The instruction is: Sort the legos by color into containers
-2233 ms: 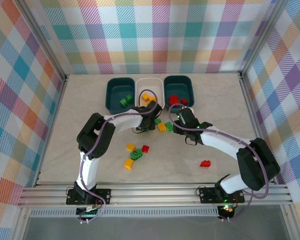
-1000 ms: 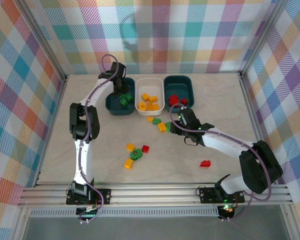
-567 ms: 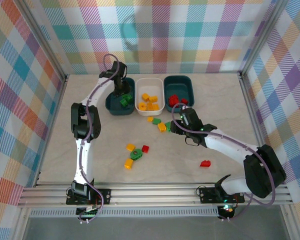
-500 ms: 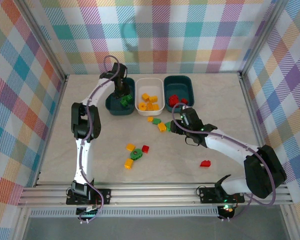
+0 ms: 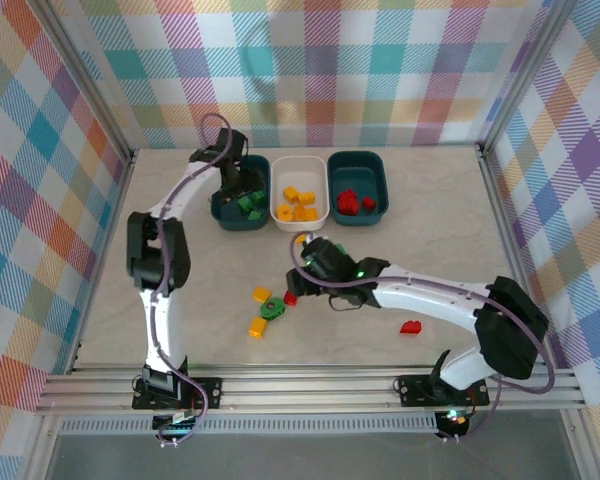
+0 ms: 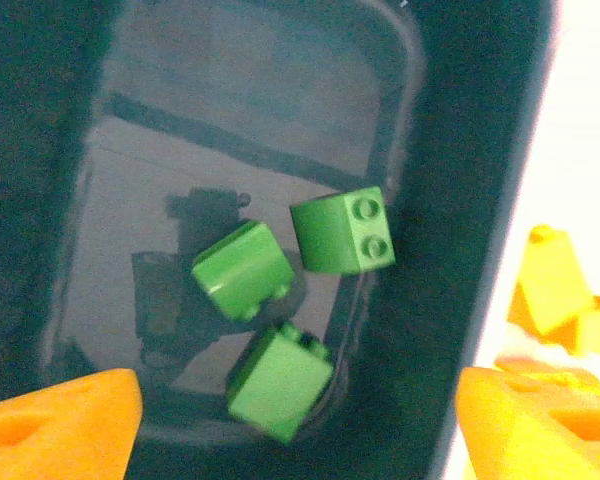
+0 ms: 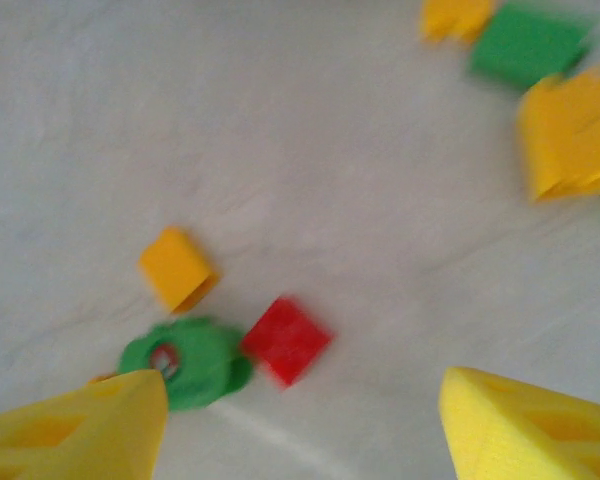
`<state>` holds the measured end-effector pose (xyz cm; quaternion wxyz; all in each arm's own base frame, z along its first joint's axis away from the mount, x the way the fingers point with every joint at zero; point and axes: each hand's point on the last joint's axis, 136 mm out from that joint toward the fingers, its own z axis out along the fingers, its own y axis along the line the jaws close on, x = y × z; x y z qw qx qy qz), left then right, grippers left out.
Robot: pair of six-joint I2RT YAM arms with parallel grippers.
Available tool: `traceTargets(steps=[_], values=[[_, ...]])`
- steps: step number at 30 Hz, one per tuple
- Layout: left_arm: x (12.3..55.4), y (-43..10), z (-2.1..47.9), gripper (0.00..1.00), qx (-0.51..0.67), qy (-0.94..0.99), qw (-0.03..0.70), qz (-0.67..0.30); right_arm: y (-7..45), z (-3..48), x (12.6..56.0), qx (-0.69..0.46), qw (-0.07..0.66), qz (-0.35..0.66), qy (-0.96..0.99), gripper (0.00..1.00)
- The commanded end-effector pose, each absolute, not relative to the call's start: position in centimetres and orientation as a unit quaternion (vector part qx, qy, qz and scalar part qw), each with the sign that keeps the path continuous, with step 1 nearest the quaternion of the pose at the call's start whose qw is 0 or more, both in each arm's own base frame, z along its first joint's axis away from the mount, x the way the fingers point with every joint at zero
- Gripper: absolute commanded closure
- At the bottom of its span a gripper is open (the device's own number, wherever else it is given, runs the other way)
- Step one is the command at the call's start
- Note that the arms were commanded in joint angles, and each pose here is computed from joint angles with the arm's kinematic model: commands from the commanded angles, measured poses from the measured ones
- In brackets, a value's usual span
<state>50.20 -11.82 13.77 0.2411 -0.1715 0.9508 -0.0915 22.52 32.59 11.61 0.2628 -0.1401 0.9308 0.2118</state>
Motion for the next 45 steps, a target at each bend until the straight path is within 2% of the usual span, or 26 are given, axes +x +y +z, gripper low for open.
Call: traceTargets(steps=[1, 7, 15, 23, 31, 41, 45], values=[[47.6, -9.8, 21.8, 0.12, -0.217, 0.908, 0.34, -0.116, 34.3, 9.0, 18.9, -0.101, 0.182, 0.215, 0.954, 0.25], [38.7, -5.0, 19.1, 0.04, -0.3, 0.88, 0.359, -0.077, 38.1, 7.9, 17.0, -0.11, 0.135, 0.218, 0.96, 0.23], [32.6, -2.9, 16.4, 0.04, -0.323, 0.875, 0.353, -0.07, 41.3, 7.0, 16.1, -0.105, 0.068, 0.22, 0.967, 0.21], [30.3, -2.4, 16.0, 0.04, -0.331, 0.868, 0.361, -0.082, 42.0, 6.2, 14.5, -0.096, -0.013, 0.191, 0.977, 0.22], [28.8, -2.4, 16.1, 0.03, -0.329, 0.865, 0.367, -0.094, 41.6, 4.6, 13.1, -0.068, -0.064, 0.168, 0.981, 0.23], [28.1, -2.9, 16.2, 0.03, -0.327, 0.861, 0.37, -0.122, 43.4, 3.3, 13.8, -0.047, -0.057, 0.167, 0.983, 0.24], [28.0, -3.0, 16.0, 0.03, -0.324, 0.863, 0.369, -0.121, 43.7, 2.7, 14.3, -0.035, -0.051, 0.162, 0.985, 0.3]])
